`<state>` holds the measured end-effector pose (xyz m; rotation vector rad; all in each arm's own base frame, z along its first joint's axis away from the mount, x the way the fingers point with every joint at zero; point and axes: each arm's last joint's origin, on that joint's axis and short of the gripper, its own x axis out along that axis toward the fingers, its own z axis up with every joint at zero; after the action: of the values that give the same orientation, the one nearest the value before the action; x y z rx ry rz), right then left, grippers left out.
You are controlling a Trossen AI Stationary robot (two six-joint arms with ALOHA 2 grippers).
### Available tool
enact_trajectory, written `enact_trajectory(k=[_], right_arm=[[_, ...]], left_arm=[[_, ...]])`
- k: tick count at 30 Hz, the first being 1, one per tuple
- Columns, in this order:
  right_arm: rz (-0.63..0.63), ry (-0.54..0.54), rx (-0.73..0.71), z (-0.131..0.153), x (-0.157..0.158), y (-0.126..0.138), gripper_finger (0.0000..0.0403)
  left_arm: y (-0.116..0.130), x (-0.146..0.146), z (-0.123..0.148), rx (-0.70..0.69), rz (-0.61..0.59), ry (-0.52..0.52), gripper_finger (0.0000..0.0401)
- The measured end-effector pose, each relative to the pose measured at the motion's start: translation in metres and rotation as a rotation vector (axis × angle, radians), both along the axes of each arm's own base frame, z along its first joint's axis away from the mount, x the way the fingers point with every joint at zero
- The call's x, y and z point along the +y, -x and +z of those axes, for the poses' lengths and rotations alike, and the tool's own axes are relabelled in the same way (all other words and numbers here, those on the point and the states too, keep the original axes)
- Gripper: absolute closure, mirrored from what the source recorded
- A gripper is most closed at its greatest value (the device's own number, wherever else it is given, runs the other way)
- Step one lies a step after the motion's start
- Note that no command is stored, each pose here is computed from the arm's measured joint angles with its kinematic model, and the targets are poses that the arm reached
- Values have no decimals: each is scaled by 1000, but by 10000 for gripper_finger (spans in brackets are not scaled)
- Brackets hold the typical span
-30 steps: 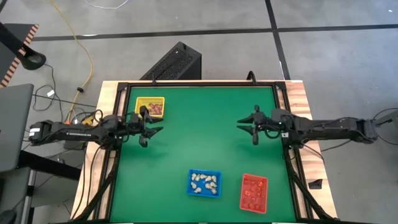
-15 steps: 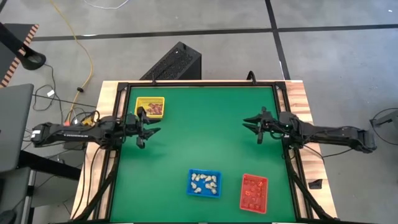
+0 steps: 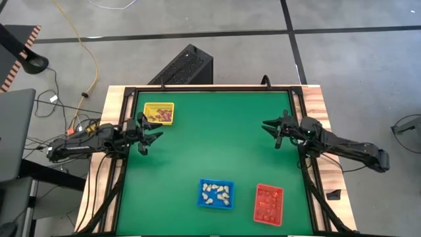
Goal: Sort Halloween decoration
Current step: Return to Home Position
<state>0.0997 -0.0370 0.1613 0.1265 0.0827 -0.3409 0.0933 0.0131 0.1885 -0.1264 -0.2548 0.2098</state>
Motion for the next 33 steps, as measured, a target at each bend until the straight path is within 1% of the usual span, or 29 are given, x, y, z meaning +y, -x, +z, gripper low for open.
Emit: enact_trajectory(k=[3, 5, 9, 14, 21, 26, 33], right_arm=[[-17, 0, 1, 0, -1, 3, 265], [-25, 5, -11, 1, -1, 4, 265], [-2, 16, -21, 2, 0, 5, 265], [-3, 16, -19, 2, 0, 5, 265], [-52, 16, -20, 1, -2, 6, 265], [-54, -9, -29, 1, -2, 6, 265], [-55, -11, -27, 0, -2, 6, 265]], left_arm=[[-1, 0, -3, 35, 9, -4, 223], [-1, 1, -7, 78, 39, 9, 223], [-2, 2, -13, 132, 69, 26, 223], [-2, 2, -14, 146, 77, 16, 223], [-1, 5, -16, 166, 169, 29, 223], [-1, 5, -16, 172, 163, 9, 223], [-1, 5, -16, 172, 163, 8, 223]])
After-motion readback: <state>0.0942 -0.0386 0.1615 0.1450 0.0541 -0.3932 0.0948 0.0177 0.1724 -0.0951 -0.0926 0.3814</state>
